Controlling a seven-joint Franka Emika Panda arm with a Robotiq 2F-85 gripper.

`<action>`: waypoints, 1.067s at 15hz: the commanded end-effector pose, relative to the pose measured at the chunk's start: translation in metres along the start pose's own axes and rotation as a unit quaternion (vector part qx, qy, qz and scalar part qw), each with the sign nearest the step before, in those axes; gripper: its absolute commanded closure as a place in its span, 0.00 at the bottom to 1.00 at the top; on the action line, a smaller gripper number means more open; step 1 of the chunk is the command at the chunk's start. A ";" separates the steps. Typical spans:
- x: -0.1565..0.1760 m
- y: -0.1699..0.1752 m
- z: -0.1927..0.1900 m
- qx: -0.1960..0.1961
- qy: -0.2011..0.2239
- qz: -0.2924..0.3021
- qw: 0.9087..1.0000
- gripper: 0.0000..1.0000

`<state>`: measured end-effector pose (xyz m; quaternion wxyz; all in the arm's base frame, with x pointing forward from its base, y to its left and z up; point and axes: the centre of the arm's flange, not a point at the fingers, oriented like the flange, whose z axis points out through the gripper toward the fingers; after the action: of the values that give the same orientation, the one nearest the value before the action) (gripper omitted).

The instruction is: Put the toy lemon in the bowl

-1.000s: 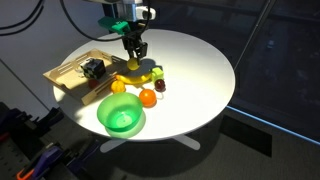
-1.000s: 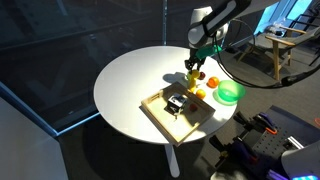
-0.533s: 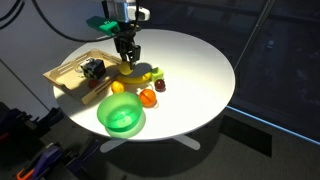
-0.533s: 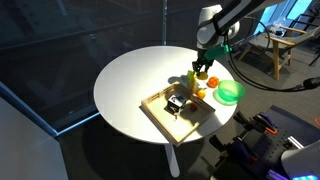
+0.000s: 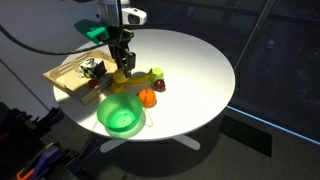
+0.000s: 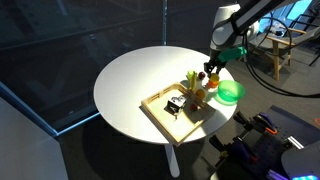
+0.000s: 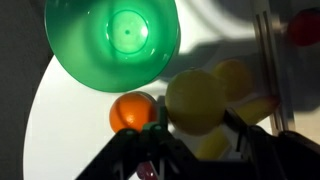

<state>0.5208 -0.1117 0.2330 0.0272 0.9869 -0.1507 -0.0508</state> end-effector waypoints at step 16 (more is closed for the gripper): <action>-0.060 0.104 0.023 0.027 0.002 0.070 0.997 0.68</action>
<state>0.4335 -0.1847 0.2282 0.0124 0.9728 -0.2247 -0.0548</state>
